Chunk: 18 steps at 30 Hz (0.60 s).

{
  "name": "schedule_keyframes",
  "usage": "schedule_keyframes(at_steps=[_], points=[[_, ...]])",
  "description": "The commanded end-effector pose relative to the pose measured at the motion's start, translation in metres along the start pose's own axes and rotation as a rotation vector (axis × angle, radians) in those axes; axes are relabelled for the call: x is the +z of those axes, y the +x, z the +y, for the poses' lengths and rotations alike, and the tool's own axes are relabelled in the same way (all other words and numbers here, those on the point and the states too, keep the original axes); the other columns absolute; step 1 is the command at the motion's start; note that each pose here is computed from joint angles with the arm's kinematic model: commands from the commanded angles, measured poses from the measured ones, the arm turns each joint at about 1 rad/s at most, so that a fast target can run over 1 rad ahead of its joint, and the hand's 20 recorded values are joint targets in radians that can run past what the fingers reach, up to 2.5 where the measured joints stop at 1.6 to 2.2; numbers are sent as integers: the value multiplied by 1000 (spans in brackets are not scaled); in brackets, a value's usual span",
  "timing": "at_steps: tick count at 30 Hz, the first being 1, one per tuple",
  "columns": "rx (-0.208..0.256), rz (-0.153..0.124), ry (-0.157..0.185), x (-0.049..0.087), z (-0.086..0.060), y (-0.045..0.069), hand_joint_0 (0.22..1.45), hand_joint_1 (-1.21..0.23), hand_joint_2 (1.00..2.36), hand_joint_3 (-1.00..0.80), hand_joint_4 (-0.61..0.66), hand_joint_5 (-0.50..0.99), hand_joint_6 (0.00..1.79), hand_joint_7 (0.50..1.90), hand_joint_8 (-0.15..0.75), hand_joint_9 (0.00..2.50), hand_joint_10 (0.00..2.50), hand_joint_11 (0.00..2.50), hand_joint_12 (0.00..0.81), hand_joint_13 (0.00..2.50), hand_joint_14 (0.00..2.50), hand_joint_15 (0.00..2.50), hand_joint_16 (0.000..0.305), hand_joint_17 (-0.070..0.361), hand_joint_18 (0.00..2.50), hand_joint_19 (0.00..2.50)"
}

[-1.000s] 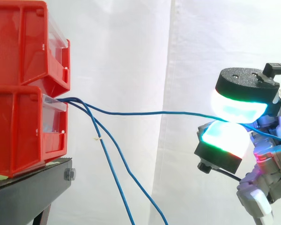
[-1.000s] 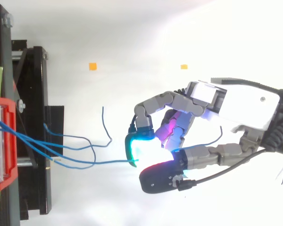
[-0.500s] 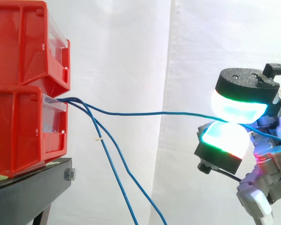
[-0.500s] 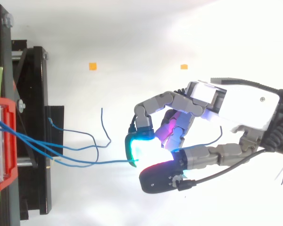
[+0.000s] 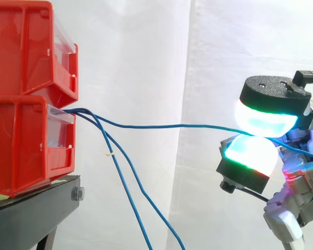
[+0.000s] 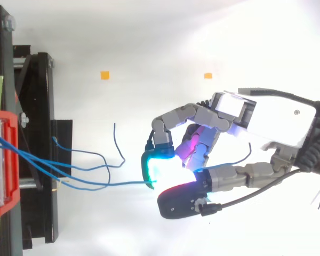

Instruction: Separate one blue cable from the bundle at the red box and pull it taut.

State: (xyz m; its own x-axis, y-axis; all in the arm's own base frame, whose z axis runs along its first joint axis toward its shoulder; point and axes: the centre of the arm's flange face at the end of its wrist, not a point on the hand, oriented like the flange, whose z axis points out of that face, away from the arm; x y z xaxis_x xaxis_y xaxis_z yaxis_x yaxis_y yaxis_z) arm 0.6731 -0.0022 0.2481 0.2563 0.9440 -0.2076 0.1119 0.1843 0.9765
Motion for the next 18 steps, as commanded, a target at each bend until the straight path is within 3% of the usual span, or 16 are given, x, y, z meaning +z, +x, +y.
schedule_keyframes(at_steps=[1, 18], points=[[0, 0, 0, 0, 0, 0, 591, -755, 1030, -7, -139, -106, 879, 1368, 316, 1438, 35, 1247, 392, 1076, 28, 766, 57, 128, 789, 750], [0, -1, 0, 0, 0, 0, 591, -751, 1029, -9, -140, -106, 879, 1360, 315, 1432, 33, 1221, 391, 1073, 30, 766, 56, 126, 786, 754]])
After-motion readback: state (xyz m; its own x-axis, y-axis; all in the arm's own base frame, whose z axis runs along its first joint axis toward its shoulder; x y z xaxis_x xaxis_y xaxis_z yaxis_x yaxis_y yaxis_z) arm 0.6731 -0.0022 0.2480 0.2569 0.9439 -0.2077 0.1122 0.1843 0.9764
